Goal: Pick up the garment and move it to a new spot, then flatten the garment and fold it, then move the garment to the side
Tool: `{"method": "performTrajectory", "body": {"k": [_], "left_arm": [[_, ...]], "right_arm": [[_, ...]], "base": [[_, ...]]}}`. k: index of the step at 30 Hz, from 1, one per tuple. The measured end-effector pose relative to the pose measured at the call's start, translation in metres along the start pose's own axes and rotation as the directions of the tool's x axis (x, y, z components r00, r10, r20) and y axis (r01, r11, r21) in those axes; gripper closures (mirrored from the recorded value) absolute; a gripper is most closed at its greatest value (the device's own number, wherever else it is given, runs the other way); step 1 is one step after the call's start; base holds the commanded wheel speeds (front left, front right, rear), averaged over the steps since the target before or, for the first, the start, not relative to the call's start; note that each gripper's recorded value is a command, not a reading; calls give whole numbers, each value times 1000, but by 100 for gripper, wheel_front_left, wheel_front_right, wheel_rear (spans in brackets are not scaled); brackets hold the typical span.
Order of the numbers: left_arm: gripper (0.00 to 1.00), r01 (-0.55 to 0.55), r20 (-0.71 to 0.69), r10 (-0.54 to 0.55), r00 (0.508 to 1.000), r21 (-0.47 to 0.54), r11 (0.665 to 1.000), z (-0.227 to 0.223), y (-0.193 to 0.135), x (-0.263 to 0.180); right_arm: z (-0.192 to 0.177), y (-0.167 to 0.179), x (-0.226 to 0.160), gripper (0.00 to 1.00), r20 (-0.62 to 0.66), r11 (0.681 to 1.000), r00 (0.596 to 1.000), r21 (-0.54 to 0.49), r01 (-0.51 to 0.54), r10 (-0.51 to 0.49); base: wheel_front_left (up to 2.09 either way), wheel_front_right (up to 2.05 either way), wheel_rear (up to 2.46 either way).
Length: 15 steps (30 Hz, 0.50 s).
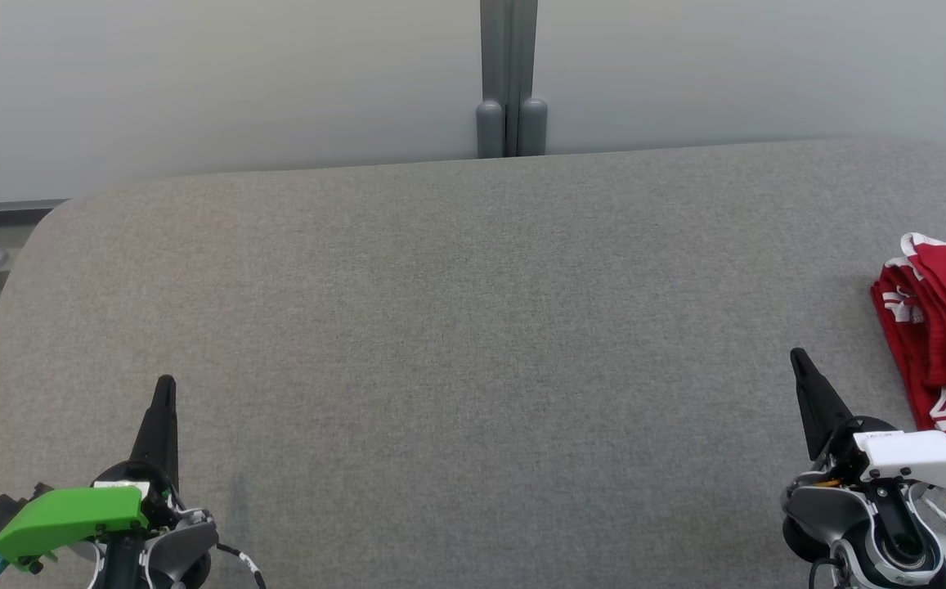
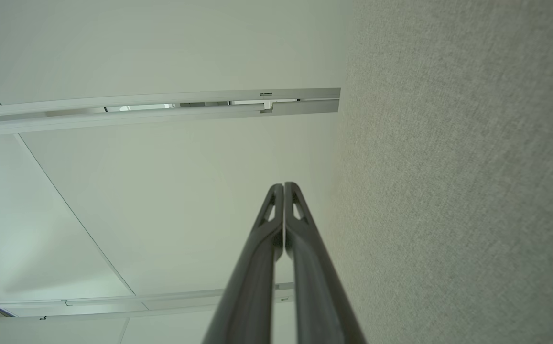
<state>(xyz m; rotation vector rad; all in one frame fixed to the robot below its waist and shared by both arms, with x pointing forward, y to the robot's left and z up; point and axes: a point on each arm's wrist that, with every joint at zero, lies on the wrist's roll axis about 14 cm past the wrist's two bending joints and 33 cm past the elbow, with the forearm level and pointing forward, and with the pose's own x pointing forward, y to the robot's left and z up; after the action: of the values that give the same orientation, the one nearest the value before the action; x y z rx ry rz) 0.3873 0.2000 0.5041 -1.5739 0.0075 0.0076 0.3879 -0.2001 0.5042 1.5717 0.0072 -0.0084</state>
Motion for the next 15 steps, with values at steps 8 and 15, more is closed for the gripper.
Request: {"method": "performTrajectory", "body": {"k": [8, 15], "left_arm": [[100, 0, 0, 0, 1000, 0, 1000, 0, 0, 0], [100, 0, 0, 0, 1000, 0, 1000, 0, 0, 0]], "right_arm": [[0, 0, 0, 100, 0, 1000, 1000, 0, 0, 0], [0, 0, 0, 100, 0, 1000, 1000, 0, 0, 0]], "base": [[0, 0, 0], [0, 0, 0]]}}
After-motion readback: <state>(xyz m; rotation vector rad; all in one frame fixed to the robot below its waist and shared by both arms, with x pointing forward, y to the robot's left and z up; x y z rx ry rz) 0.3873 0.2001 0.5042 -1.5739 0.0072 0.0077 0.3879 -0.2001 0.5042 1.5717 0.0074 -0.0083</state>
